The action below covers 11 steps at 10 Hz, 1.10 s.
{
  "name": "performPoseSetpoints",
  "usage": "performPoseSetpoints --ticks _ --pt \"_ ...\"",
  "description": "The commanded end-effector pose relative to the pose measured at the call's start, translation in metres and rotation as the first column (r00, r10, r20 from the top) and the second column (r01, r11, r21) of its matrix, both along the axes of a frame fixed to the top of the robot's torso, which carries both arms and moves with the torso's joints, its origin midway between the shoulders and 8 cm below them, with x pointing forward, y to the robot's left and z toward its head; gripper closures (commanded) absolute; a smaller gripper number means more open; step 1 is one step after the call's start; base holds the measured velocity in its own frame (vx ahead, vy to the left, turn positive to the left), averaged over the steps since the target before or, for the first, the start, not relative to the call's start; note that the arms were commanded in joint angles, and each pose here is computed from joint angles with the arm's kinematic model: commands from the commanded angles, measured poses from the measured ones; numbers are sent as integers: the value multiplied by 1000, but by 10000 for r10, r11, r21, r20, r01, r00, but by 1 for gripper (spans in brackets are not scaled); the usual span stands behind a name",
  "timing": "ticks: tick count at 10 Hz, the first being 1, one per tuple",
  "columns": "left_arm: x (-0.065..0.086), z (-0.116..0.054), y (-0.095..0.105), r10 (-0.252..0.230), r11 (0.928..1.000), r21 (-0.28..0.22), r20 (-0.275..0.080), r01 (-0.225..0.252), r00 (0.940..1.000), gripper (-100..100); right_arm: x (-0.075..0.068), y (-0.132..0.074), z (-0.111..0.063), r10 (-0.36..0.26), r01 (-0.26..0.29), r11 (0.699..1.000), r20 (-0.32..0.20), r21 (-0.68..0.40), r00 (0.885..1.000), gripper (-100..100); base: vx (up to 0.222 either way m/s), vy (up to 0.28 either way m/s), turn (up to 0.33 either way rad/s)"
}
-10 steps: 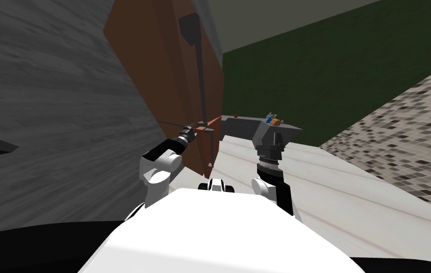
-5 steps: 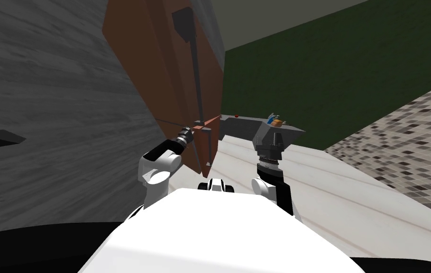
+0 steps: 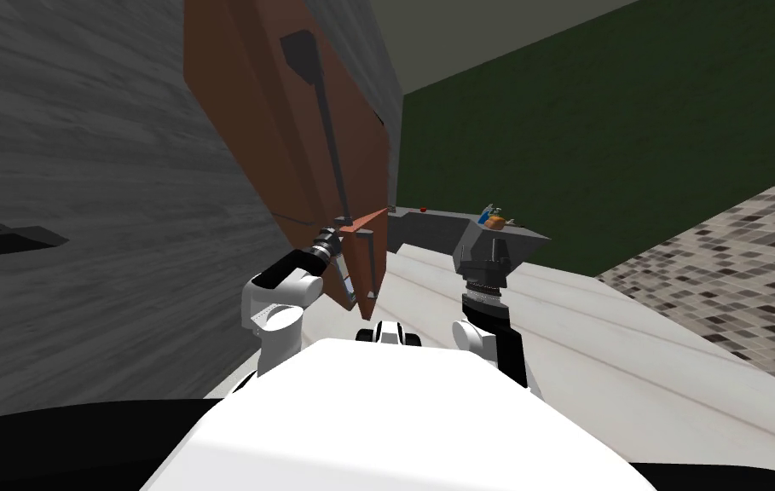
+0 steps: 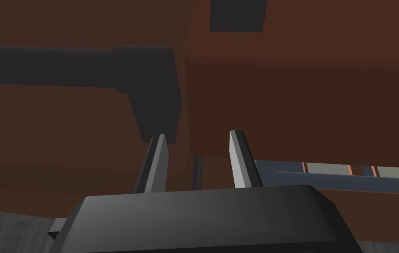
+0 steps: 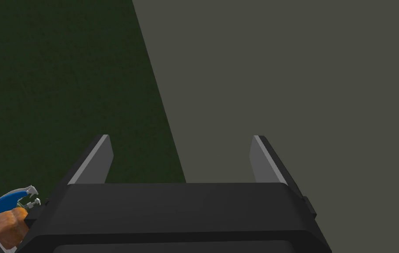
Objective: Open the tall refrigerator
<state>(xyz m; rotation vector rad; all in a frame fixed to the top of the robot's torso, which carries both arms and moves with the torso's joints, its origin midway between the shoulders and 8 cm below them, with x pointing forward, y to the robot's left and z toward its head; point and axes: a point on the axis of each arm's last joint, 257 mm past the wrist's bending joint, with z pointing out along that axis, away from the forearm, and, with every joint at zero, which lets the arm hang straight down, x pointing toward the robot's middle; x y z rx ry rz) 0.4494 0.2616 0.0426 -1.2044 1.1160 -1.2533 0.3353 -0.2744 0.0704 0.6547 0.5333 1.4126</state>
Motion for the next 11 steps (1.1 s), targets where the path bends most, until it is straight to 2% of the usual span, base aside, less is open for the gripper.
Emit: performPoseSetpoints --ticks 1,2,3,5,6,7,8,9,11 --pt "-2 16 10 355 9994 -4 407 -355 9985 100 0 0 0 0 0 10000 1 -1 10000 0 -2 -291 75" --pt "-3 18 19 623 9981 -17 436 -623 9971 100 0 0 0 0 0 10000 1 -1 10000 0 4 -353 109" --pt "-3 18 19 623 9981 -17 436 -623 9971 100 0 0 0 0 0 10000 1 0 10000 0 -9 -277 69" --pt "-6 21 37 1159 9933 -51 491 -1158 9920 100 0 0 0 0 0 10000 1 -1 10000 0 -6 -339 97" --pt "-3 8 36 1063 9943 -45 148 -1063 9942 100 0 0 0 0 0 10000 1 0 10000 0 -15 -186 78" --pt "-4 5 47 1401 9901 -48 63 -1400 9901 100 0 0 0 0 0 10000 2 -4 10000 0 11 -199 60" --pt "-6 8 56 1678 9858 -40 139 -1677 9857 100 0 0 0 -1 1 10000 -1 -3 10000 0 102 -333 139" --pt "-6 8 56 1678 9858 -40 139 -1677 9857 100 0 0 0 -2 2 10000 -2 -2 10000 0 88 -311 106" --pt "-10 13 74 2229 9748 -33 281 -2229 9744 100 0 0 0 0 0 10000 1 -1 10000 0 65 -332 73"
